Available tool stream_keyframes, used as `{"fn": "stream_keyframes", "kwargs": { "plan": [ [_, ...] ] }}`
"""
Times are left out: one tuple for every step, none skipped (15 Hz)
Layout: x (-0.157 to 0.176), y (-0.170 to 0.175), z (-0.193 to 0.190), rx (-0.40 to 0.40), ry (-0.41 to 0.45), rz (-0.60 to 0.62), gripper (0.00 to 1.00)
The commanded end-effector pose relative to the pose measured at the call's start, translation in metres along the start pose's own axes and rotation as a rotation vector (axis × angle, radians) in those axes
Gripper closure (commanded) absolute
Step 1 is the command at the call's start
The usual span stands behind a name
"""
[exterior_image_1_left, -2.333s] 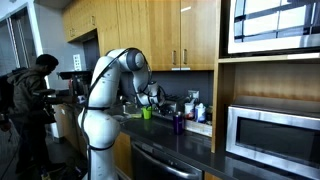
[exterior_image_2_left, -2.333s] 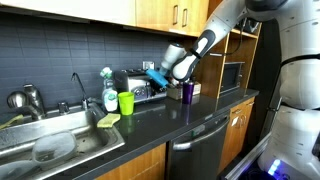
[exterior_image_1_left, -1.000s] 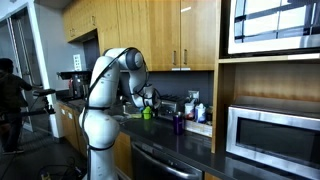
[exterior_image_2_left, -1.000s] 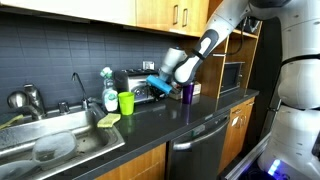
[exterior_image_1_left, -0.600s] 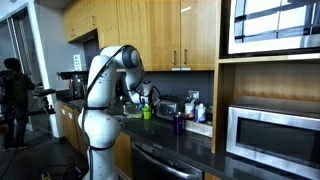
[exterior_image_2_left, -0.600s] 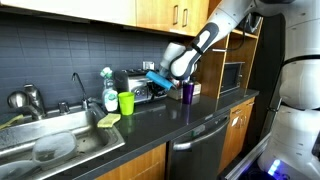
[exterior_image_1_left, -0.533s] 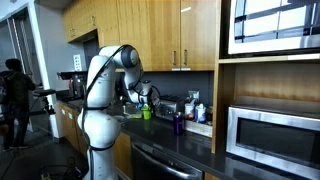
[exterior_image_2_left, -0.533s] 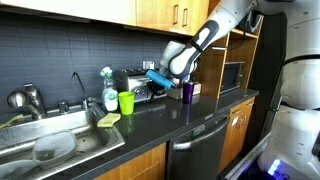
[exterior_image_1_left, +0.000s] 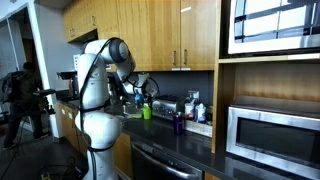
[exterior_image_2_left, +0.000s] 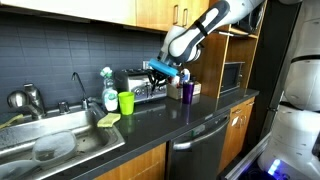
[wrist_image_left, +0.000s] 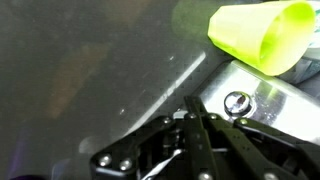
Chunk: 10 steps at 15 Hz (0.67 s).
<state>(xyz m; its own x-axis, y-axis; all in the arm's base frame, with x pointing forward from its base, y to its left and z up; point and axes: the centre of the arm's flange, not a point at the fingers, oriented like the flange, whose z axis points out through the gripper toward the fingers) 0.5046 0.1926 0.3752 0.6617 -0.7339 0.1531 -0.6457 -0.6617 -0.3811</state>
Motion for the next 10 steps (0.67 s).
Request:
{"fn": "stream_keyframes", "kwargs": {
  "plan": [
    [-0.005, -0.007, -0.033, 0.010, 0.020, -0.016, 1.00],
    [-0.007, -0.012, -0.037, 0.017, 0.023, -0.014, 1.00],
    [-0.009, -0.017, -0.039, 0.020, 0.027, -0.011, 1.00],
    [-0.013, -0.023, -0.041, 0.017, 0.032, -0.013, 1.00],
    [-0.016, -0.028, -0.041, 0.017, 0.033, -0.016, 1.00],
    [-0.020, -0.033, -0.041, 0.016, 0.036, -0.015, 1.00],
    [-0.024, -0.037, -0.041, 0.016, 0.039, -0.014, 1.00],
    [-0.027, -0.042, -0.041, 0.021, 0.046, -0.006, 1.00],
    [-0.029, -0.047, -0.041, 0.023, 0.053, 0.001, 1.00],
    [-0.030, -0.051, -0.042, 0.023, 0.063, 0.007, 1.00]
  ]
}}
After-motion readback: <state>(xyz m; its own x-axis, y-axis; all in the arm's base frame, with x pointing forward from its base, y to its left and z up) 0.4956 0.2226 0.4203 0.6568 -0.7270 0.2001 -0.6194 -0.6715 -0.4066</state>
